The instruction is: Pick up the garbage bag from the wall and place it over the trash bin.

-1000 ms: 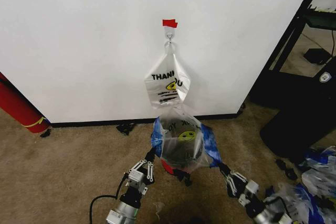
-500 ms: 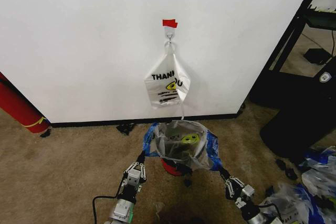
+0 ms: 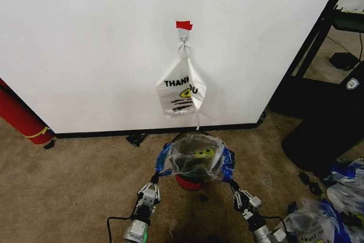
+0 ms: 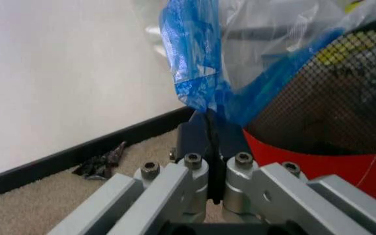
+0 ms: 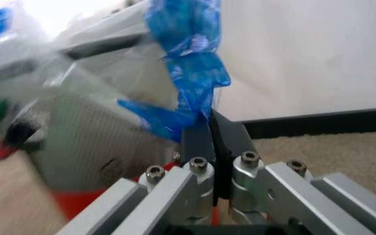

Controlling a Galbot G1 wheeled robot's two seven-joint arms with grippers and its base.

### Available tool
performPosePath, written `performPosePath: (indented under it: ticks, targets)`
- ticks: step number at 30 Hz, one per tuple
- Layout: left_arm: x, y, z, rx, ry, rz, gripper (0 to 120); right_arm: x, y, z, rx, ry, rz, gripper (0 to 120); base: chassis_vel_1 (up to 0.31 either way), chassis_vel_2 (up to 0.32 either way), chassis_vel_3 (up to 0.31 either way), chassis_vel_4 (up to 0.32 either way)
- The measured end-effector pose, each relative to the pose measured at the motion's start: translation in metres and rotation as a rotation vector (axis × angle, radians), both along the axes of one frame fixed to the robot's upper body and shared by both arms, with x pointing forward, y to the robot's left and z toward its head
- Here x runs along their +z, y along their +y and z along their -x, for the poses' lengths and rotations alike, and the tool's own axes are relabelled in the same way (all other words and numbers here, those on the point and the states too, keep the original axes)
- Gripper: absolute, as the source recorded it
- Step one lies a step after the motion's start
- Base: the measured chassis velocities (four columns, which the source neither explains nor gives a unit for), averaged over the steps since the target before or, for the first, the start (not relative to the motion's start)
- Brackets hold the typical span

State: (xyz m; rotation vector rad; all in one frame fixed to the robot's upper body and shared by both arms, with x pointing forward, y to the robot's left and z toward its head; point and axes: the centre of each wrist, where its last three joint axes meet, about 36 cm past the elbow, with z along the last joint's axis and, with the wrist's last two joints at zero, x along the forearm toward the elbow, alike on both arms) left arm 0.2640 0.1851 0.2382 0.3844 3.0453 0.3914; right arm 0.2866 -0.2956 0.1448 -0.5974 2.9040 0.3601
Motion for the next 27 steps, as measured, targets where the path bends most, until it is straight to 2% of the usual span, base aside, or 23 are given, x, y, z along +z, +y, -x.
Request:
performPosePath:
  ticks: [5,9,16,22,26,27]
  targets:
    - [-0.005,0.001,-0.001,-0.015,-0.003,-0.008,0,-0.002,0.007,-0.015,-0.044,0.004,-0.055,0,0.000,0.000,0.000,0.000]
    - [-0.005,0.004,0.000,-0.029,-0.003,-0.019,0,-0.005,0.002,-0.007,0.029,0.015,-0.031,0,0.000,0.000,0.000,0.000]
    - [-0.018,0.010,-0.014,0.004,0.000,-0.038,0,-0.017,0.000,-0.015,-0.004,0.034,-0.011,0,0.000,0.000,0.000,0.000]
    - [-0.007,0.007,-0.011,-0.003,-0.014,0.000,0,-0.006,0.008,-0.017,-0.004,0.015,-0.031,0,0.000,0.000,0.000,0.000]
    - [0.000,0.006,-0.005,-0.025,-0.026,0.021,8,0.000,0.005,-0.016,0.003,0.011,-0.029,0,0.000,0.000,0.000,0.000]
    - [0.007,0.006,-0.001,-0.046,-0.038,0.030,15,0.004,0.000,-0.015,0.007,0.009,-0.025,4,0.000,0.000,0.000,0.000]
